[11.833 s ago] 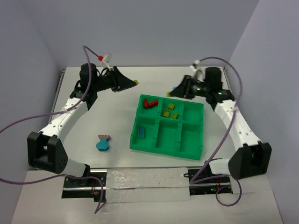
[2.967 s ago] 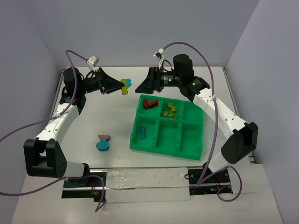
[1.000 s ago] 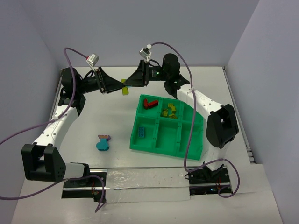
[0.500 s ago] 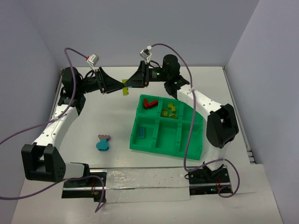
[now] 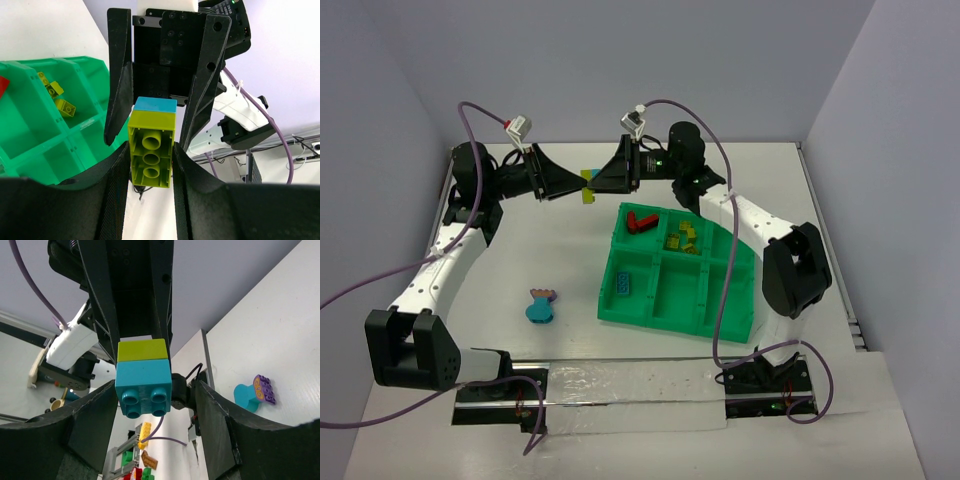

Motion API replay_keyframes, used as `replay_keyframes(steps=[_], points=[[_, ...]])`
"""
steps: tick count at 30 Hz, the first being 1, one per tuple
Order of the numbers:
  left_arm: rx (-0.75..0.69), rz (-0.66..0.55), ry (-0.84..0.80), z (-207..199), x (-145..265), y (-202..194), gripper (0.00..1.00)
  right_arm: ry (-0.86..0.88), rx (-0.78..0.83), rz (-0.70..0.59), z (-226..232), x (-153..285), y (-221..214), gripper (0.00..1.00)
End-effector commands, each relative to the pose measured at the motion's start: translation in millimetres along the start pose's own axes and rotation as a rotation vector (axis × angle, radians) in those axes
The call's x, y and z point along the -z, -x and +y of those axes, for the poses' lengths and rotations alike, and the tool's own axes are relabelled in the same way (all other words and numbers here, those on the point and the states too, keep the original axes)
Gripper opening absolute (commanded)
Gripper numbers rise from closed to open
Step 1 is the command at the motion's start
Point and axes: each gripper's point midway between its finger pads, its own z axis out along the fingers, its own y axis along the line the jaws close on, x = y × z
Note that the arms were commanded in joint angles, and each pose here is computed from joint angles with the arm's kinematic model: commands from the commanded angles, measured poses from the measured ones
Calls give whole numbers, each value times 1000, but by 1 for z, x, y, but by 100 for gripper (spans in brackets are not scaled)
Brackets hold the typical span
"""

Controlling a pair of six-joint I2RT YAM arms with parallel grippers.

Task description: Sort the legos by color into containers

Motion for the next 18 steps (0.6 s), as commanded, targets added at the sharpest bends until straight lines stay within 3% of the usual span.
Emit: replay_keyframes(steps=[1,13,18], points=[[-92,-29,-42,-26,1,13,0,42,97,-24,32,11,8,69],[-87,-27,-38,-23,0,12,0,59,120,-41,43,17,17,69],[-89,-26,-41,-24,0,12,0,58,120,-47,43,17,18,58]])
